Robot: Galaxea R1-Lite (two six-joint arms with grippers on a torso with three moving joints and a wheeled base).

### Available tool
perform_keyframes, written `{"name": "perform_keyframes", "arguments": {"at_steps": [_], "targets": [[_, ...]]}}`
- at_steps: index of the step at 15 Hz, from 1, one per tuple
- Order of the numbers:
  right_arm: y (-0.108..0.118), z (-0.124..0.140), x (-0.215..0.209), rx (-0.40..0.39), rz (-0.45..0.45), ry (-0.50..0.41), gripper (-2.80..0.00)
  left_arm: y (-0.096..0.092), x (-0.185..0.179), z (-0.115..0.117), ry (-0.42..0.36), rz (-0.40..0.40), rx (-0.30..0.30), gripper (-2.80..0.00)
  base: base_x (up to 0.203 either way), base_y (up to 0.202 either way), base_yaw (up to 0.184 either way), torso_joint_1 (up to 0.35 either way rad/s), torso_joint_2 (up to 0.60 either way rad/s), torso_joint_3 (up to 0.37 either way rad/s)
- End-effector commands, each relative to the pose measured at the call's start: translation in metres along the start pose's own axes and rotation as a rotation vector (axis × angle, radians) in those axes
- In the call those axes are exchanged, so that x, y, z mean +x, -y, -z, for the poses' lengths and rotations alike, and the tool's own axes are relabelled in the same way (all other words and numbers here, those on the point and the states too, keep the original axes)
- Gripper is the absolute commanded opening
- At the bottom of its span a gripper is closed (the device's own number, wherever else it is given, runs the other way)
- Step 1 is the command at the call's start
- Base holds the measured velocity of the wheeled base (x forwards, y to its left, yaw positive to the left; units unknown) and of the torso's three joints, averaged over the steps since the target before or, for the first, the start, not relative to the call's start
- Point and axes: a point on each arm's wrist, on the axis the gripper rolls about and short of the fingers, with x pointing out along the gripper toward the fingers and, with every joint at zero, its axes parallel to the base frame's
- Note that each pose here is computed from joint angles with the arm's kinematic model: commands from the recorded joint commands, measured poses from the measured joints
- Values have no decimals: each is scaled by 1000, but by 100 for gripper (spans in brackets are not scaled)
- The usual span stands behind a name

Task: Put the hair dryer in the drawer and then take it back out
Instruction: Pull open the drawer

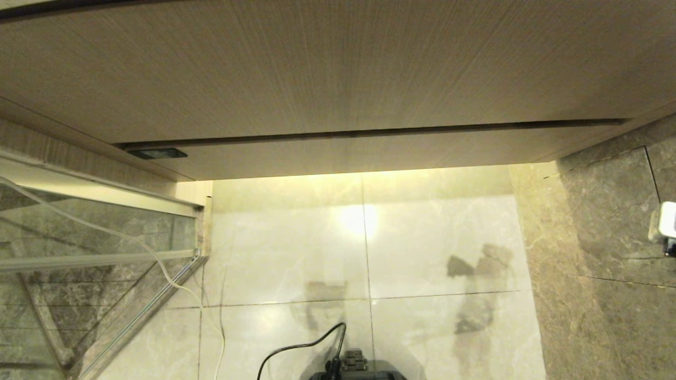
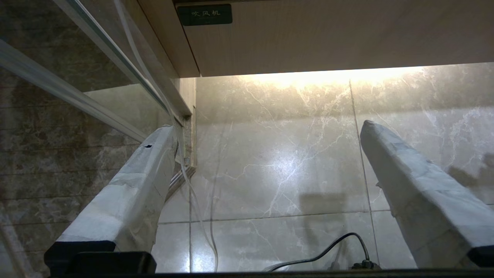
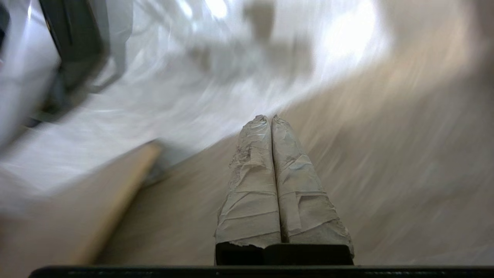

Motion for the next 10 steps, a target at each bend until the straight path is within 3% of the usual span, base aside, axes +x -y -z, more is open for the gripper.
{"name": "perform_keyframes", "arguments": {"at_steps": [1, 4, 8, 10], "targets": [[2, 0, 11, -187, -41, 117, -280, 0, 1, 11, -38, -1, 0, 0, 0, 0, 0, 0, 0, 0], [7, -4, 10, -353, 16, 103, -280, 0, 1, 11, -38, -1, -1, 0, 0, 0, 0, 0, 0, 0], [12, -12, -4, -414, 105, 82, -280, 0, 1, 11, -38, -1, 0, 0, 0, 0, 0, 0, 0, 0], [16, -21, -3, -525, 144, 67, -280, 0, 1, 11, -38, -1, 0, 0, 0, 0, 0, 0, 0, 0]]}}
